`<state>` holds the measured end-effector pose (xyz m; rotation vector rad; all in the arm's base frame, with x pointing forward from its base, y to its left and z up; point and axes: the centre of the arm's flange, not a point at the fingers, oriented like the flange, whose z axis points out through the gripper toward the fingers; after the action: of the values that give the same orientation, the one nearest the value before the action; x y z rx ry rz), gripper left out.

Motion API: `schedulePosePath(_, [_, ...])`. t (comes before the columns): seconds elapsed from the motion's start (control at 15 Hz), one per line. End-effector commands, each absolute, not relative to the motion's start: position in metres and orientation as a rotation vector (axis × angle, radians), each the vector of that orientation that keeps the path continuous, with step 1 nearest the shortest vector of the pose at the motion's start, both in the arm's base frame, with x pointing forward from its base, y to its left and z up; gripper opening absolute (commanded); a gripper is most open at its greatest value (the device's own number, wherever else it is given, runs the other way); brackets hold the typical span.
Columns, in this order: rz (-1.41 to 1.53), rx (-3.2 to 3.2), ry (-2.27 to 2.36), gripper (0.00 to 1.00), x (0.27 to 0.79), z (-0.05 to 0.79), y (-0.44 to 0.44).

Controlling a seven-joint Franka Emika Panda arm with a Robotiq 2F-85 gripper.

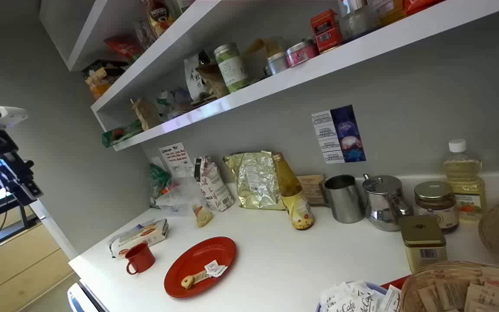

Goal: Put the orange cup on the orange plate

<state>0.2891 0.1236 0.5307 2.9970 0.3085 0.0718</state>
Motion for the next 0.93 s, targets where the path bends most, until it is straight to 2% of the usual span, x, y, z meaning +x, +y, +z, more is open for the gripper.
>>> schedulePosePath(0.0, [0.072,2.997,0.309,1.00,0.289,0.531,0.124])
schedulePosePath(0.73, [0.072,2.997,0.309,1.00,0.289,0.531,0.124])
schedulePosePath(0.87, [0.139,2.991,0.344,1.00,0.315,0.548,0.138])
